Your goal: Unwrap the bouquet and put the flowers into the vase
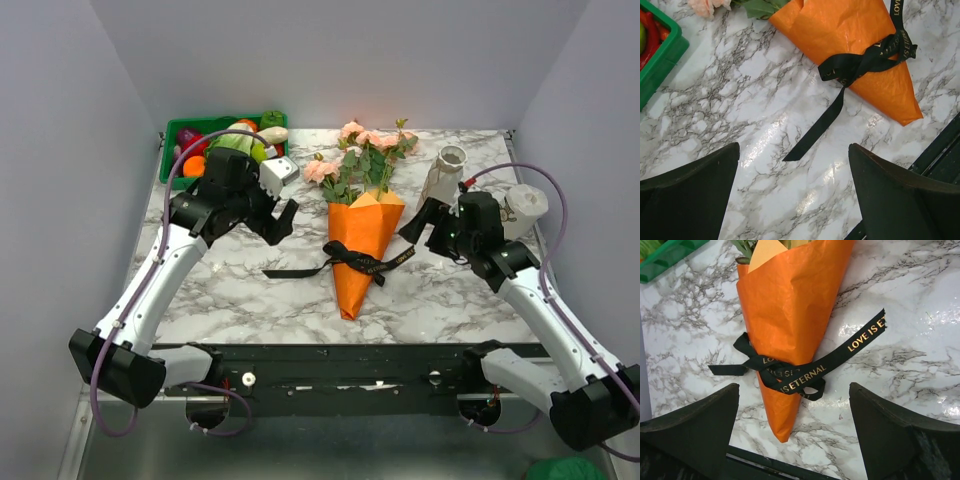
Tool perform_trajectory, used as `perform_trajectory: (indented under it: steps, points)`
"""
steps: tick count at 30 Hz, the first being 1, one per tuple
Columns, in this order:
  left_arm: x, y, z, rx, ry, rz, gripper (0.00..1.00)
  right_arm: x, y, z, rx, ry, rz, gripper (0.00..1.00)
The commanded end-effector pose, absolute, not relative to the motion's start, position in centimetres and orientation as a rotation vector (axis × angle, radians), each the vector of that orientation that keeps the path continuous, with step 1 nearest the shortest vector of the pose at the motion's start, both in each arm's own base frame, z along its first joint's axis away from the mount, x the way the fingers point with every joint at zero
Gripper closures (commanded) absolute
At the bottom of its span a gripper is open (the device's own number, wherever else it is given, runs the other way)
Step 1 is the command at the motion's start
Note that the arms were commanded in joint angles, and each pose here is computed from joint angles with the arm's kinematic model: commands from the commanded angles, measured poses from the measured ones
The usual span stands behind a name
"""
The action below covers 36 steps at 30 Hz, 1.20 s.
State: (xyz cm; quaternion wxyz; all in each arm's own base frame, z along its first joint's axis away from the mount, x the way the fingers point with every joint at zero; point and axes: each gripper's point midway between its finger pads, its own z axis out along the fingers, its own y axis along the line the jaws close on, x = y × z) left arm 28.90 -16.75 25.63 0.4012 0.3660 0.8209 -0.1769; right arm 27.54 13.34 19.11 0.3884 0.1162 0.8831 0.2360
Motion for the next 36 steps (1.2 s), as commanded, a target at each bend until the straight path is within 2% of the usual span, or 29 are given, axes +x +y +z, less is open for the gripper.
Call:
perform_trajectory:
  steps: [1, 11, 16, 26, 36]
  points:
    - [27.3, -18.7, 23.6, 1.067, 2.070, -0.485, 0.01, 28.0, 14.4, 17.8, 0.335, 2.287, 0.648, 0.03]
    - [25.1, -22.9, 18.1, 1.336, 2.059, -0.557, 0.01, 29.1, 15.4, 12.4, 0.466, 2.353, 0.651, 0.06]
    - [25.5, -23.9, 14.7, 1.403, 2.086, -0.535, 0.01, 29.5, 15.8, 10.1, 0.540, 2.398, 0.614, 0.08]
    - [27.2, -25.5, 11.1, 1.439, 2.097, -0.526, 0.01, 27.3, 16.1, 6.1, 0.797, 2.441, 0.617, 0.14]
    - [27.9, -25.8, 8.1, 1.443, 2.121, -0.492, 0.01, 27.3, 16.2, 5.2, 0.924, 2.381, 0.628, 0.16]
